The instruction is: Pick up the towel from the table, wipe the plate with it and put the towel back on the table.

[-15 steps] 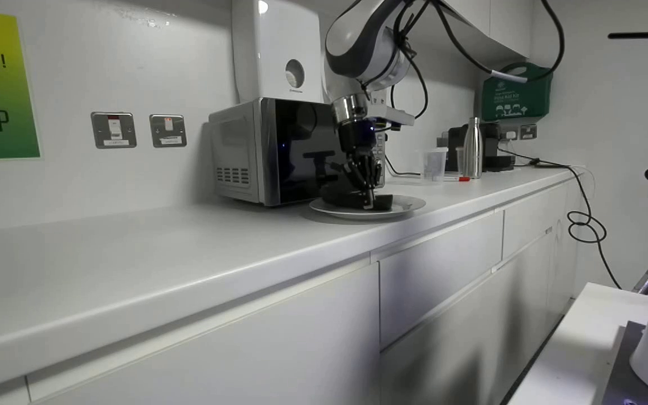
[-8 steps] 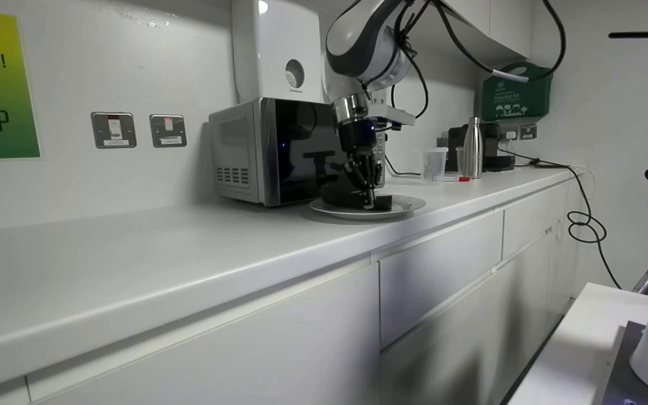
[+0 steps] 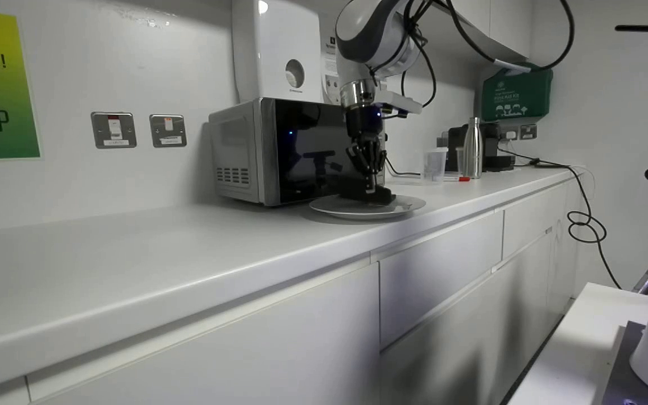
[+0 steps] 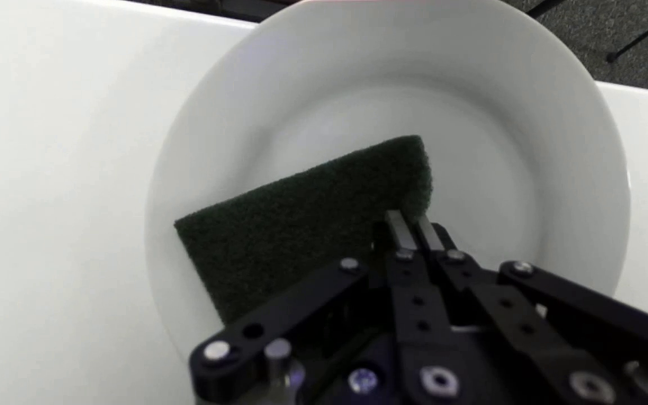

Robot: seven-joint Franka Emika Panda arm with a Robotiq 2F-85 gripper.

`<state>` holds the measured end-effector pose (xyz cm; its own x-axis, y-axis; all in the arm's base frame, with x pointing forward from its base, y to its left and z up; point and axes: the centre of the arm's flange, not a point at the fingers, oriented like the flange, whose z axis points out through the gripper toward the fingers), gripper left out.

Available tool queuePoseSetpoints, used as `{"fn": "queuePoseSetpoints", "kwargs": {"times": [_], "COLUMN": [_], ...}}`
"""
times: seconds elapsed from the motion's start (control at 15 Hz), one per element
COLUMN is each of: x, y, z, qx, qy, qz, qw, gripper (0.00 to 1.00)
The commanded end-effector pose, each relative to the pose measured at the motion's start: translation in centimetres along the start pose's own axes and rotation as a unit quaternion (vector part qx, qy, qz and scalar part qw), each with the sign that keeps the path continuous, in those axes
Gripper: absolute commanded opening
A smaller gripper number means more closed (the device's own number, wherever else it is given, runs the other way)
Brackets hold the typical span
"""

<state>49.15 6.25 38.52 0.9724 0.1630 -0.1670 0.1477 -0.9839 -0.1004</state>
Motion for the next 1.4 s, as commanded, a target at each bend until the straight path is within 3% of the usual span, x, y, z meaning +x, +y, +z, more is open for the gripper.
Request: {"fn": "queuePoseSetpoints", "kwargs": {"times": [0.0, 0.53, 1.33], "x": [-1.6, -2.5, -4.8], "y": [1.8, 7.3, 14.1], "z": [-2.2, -2.8, 0.6], "qx": [0.009, -0.007, -0.019], "qy": [0.022, 0.034, 0.001], "qz": [0.006, 0.060, 0.128], "qw": [0.9997, 0.9976, 0.9916], "gripper": [0.01, 0.01, 0.01]}}
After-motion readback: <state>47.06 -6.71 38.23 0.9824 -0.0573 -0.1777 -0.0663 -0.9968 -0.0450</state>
